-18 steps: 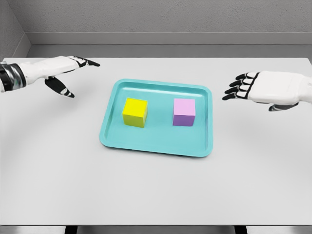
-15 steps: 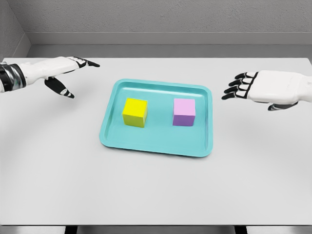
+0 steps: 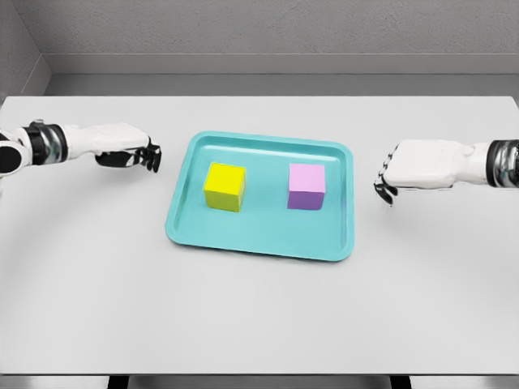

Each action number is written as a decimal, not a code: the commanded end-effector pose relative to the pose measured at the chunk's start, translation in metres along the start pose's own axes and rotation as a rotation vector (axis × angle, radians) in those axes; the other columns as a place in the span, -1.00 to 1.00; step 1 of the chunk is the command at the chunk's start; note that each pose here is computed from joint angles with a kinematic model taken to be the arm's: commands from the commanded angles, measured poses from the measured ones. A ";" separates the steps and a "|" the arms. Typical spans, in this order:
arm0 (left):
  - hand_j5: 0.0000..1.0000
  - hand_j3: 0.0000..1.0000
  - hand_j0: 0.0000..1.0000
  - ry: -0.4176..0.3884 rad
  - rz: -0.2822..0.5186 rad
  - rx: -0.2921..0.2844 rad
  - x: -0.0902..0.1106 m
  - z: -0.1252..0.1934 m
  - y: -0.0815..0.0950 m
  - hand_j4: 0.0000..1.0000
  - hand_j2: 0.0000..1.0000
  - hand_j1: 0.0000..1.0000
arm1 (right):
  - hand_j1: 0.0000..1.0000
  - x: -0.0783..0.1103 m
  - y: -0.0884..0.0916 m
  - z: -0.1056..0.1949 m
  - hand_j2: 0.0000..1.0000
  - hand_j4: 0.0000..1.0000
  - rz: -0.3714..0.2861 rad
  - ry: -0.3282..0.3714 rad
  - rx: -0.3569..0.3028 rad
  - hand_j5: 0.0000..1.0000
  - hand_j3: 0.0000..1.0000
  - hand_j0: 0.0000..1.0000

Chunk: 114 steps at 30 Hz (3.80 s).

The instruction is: Push two cubes

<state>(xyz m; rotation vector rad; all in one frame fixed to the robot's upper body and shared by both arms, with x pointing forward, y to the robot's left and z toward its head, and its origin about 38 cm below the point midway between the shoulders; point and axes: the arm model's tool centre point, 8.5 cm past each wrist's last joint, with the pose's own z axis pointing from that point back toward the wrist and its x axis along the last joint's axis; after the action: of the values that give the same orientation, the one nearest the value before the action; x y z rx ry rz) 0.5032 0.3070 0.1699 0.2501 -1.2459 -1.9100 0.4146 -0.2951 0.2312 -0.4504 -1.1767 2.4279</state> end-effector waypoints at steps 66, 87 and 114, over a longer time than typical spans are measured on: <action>-0.72 -0.72 -0.72 -0.138 0.010 0.066 0.037 -0.021 0.022 -0.72 -0.72 -0.72 | -0.63 -0.032 -0.015 -0.110 -0.63 -0.63 -0.105 -0.013 0.049 -0.63 -0.63 -0.63; -0.73 -0.73 -0.73 -0.272 -0.018 0.007 0.078 -0.034 0.001 -0.73 -0.73 -0.73 | -0.63 -0.023 -0.033 -0.140 -0.63 -0.63 -0.101 -0.051 0.042 -0.63 -0.63 -0.63; -0.72 -0.72 -0.72 -0.332 -0.083 -0.013 0.105 -0.034 -0.008 -0.72 -0.72 -0.72 | -0.59 0.014 -0.032 -0.151 -0.59 -0.59 -0.015 -0.144 0.071 -0.59 -0.59 -0.59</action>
<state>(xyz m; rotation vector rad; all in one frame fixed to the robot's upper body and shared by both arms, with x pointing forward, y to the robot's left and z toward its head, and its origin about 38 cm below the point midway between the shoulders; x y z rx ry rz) 0.4498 0.2134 0.1749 -0.0209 -1.4539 -2.0945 0.4835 -0.1735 0.1715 -0.2708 -1.1537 2.4562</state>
